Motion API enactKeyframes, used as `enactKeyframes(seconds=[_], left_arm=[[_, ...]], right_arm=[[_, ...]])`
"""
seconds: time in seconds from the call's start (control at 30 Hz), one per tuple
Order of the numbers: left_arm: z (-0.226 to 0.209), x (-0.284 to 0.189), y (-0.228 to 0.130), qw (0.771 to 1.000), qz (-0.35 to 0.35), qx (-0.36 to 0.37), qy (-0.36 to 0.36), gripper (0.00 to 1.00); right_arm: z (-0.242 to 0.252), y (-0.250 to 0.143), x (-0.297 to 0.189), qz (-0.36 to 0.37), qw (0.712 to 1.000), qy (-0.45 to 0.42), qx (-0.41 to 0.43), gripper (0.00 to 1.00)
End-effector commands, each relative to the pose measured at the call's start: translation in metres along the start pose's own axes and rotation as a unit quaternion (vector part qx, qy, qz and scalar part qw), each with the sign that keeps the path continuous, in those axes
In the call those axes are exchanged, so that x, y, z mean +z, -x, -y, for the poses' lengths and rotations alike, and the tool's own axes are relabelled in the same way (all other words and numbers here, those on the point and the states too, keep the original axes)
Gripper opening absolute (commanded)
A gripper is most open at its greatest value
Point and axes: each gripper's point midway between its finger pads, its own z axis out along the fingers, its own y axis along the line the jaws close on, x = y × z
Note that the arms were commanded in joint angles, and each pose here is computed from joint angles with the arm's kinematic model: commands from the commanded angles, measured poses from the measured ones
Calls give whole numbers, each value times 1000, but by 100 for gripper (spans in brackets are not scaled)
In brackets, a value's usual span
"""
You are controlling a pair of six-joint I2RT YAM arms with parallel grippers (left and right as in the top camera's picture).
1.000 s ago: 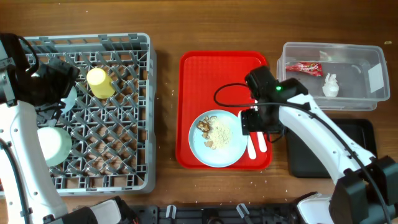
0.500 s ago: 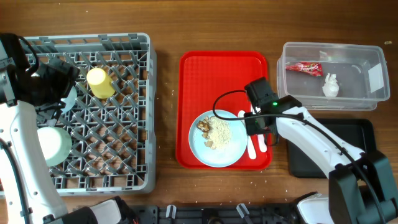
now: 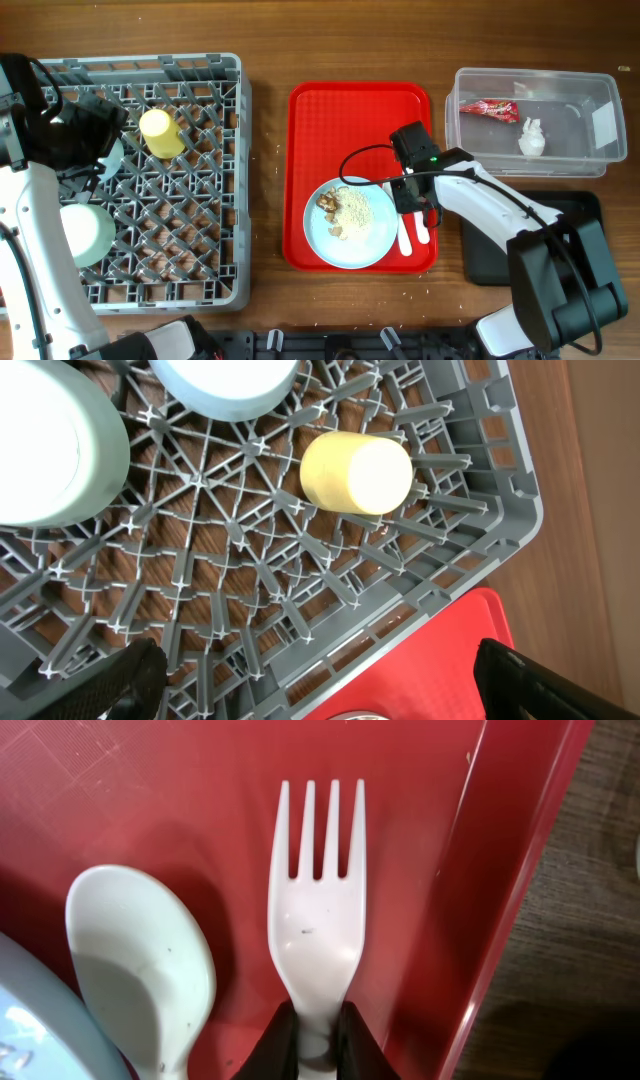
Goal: Sort waste into correct bins and load items into the dishwasher rack
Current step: 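Move the right gripper down to the white fork and grasp it, then carry the white fork into the dish rack and release it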
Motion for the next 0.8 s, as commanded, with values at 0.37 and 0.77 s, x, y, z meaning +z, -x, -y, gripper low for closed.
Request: enactKeyframes(seconds=[0.37,0.77], left_arm=[[1,-4,2,1000,5,-4,-4,100],[1,-4,2,1000,5,-4,-4,100]], right_arm=[[-139,163,-207,179,920,344,50,4],[-364,149,-172,148,845,511,42,5]])
